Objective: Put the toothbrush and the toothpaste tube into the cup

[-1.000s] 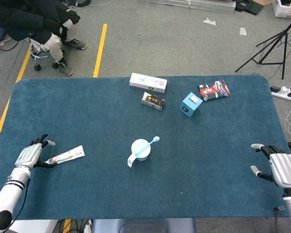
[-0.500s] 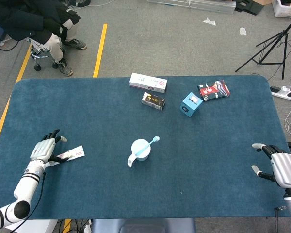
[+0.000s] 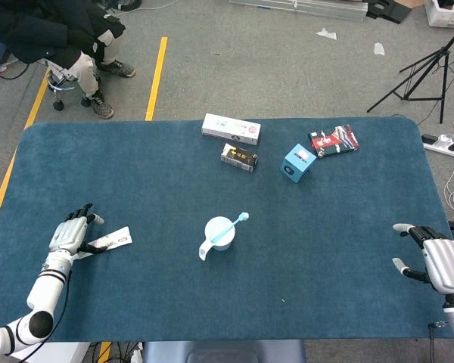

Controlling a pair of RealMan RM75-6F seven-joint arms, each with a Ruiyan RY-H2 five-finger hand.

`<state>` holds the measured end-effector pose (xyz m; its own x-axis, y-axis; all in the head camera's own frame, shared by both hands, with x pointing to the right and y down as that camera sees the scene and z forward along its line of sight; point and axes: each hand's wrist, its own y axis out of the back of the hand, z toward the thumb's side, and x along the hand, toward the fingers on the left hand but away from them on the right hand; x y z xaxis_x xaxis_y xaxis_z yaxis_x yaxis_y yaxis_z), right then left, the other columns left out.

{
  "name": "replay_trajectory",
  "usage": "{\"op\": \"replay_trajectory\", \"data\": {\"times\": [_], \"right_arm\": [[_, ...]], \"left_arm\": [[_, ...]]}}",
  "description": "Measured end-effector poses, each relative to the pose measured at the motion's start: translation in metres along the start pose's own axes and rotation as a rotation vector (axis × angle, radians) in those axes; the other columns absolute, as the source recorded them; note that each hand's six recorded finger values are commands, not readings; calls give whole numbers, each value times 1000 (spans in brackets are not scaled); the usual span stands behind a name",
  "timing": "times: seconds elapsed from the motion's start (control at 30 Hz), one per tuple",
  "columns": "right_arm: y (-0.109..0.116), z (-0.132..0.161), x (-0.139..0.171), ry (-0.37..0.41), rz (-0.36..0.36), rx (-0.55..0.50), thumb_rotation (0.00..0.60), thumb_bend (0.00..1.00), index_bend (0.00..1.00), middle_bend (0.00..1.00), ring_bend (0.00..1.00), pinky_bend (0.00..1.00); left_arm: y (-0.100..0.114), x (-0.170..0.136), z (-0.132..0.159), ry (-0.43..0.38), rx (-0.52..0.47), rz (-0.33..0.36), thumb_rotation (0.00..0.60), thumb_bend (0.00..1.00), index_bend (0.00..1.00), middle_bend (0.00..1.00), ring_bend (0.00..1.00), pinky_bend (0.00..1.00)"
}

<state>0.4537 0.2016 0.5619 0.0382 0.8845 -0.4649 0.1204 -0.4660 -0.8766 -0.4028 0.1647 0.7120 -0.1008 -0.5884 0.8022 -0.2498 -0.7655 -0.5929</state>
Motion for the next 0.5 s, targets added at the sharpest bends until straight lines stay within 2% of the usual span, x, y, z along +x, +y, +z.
{"op": "replay_trajectory", "data": {"times": [0.5], "right_arm": [[2, -1, 1, 0, -5, -6, 600, 158, 333, 415, 336, 473]], "left_arm": [[-17, 4, 0, 4, 57, 10, 600, 146, 310, 0, 0, 0]]}}
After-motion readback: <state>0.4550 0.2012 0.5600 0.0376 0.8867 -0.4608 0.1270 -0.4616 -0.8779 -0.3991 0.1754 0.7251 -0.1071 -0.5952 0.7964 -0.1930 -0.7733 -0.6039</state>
